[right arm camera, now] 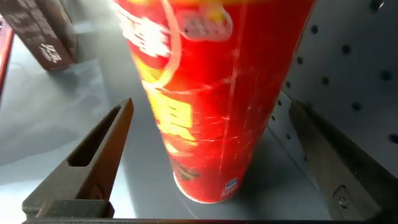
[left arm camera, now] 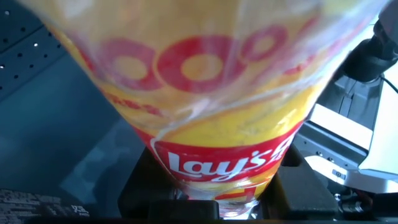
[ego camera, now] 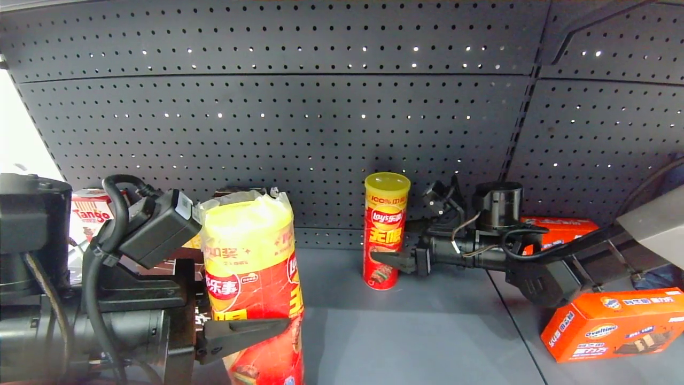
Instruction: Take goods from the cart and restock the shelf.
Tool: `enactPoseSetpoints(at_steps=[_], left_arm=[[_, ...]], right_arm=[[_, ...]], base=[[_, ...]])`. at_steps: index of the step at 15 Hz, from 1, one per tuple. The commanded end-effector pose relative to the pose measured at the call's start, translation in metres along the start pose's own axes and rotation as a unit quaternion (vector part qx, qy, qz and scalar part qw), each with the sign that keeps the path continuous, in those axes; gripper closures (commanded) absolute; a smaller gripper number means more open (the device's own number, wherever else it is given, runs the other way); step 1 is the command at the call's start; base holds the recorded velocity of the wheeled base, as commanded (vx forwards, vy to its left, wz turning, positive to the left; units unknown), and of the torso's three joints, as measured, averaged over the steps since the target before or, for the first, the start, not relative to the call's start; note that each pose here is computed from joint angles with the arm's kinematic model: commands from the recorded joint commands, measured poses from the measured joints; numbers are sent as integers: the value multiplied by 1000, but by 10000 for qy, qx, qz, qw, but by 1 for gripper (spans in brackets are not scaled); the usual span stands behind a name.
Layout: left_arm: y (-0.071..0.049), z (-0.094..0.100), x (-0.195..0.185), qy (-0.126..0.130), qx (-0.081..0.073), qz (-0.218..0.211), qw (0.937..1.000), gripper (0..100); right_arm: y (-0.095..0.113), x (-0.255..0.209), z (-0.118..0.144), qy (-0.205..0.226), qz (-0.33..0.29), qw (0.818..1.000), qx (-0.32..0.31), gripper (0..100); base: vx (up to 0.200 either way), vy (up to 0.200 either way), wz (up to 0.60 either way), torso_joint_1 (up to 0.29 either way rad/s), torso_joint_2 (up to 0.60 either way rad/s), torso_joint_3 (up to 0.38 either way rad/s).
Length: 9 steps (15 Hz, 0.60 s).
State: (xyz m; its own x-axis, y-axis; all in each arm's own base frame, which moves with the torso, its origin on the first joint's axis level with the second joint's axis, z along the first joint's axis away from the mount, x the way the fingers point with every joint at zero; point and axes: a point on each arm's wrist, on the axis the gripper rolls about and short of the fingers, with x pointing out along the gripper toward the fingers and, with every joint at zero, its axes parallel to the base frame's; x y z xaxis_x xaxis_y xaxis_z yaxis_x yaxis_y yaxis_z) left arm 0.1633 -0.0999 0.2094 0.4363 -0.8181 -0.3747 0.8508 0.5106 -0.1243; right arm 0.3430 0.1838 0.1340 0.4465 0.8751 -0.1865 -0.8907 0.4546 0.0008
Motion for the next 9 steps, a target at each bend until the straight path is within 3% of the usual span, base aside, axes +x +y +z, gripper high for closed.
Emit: enactPoseSetpoints(at_steps=[1,9], left_arm=[[0,-1,0,16,-14,-1,10000,100],[-3,-11,-3,104,-61,74,9999,100]], right_arm=[[-6,11,-8,45,14,10000,45,0],[-11,31,-29,163,98,9997,124,0]], base=[[0,0,0,0,0,0],[0,0,0,0,0,0]])
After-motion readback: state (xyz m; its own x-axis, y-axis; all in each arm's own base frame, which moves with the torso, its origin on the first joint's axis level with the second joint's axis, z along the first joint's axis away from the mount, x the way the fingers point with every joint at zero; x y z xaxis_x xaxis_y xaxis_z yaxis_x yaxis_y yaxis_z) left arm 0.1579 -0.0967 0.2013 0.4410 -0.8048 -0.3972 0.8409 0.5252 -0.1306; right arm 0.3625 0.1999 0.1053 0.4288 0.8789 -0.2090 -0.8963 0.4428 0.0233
